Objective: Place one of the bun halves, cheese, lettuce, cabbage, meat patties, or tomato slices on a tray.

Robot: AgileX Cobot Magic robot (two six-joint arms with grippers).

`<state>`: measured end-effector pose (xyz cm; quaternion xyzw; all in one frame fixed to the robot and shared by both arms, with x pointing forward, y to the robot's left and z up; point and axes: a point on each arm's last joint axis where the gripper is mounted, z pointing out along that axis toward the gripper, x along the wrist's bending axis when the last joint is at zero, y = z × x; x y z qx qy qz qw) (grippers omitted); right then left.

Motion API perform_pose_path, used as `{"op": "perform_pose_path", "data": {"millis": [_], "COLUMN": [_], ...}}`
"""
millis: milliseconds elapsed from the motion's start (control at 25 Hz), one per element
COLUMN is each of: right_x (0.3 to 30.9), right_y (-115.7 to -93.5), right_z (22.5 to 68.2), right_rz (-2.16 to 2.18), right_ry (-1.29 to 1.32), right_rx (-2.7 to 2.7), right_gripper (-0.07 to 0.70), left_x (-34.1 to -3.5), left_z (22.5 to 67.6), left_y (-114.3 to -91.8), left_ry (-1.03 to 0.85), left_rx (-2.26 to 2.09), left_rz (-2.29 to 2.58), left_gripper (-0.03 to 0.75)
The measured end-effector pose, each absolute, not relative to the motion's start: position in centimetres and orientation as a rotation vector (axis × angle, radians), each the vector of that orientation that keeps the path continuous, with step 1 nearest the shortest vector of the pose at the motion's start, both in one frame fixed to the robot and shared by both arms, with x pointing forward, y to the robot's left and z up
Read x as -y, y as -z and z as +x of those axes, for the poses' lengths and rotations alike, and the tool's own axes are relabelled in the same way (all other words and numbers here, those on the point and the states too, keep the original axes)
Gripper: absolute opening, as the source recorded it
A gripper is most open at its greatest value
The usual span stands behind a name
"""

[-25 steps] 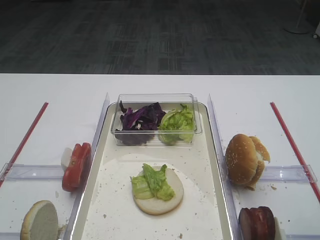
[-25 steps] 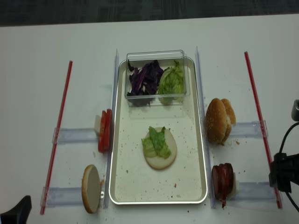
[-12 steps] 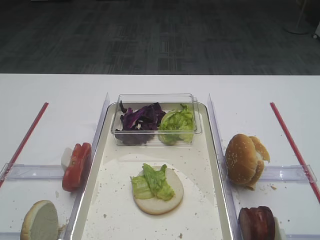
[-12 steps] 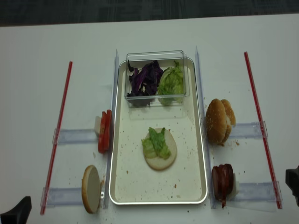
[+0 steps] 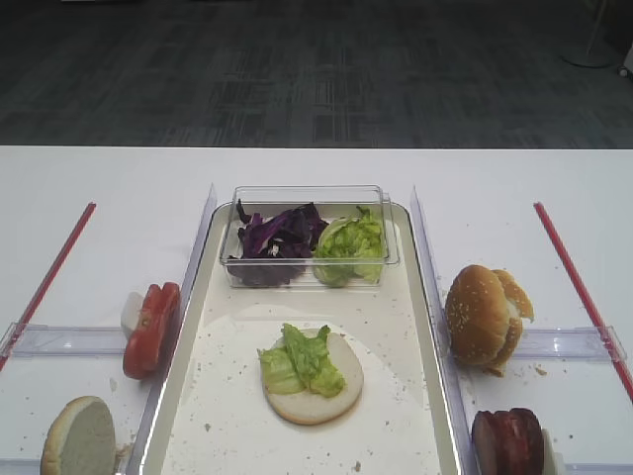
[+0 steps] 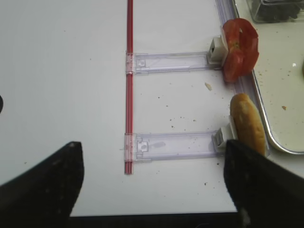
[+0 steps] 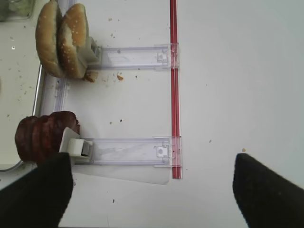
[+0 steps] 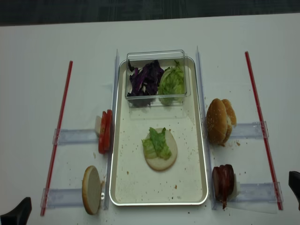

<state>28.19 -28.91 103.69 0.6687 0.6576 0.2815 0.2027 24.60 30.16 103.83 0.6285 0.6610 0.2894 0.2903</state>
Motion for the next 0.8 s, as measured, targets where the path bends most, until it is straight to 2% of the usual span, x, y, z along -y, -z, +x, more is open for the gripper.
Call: {"op": "perform_pose_path", "data": {"millis": [480, 800], "right_x": [29.0, 29.0], "right_y": [-104.2, -104.1], "right_z": [23.4, 23.1], "right_rz": [1.637, 1.629], "right_ry": [-0.983, -0.986], "right_rx": [-1.615, -1.608], "right_gripper": [0.692, 0.692], "left_x": [-30.2, -30.2], "left_z": [24.6, 24.6], "left_y": [-103.8, -103.8], "left_ry": [-0.772, -0.772], "left_rx": [-1.763, -1.763], "left_rz": [1.677, 1.677], "left_gripper": [0.554, 0.554]}}
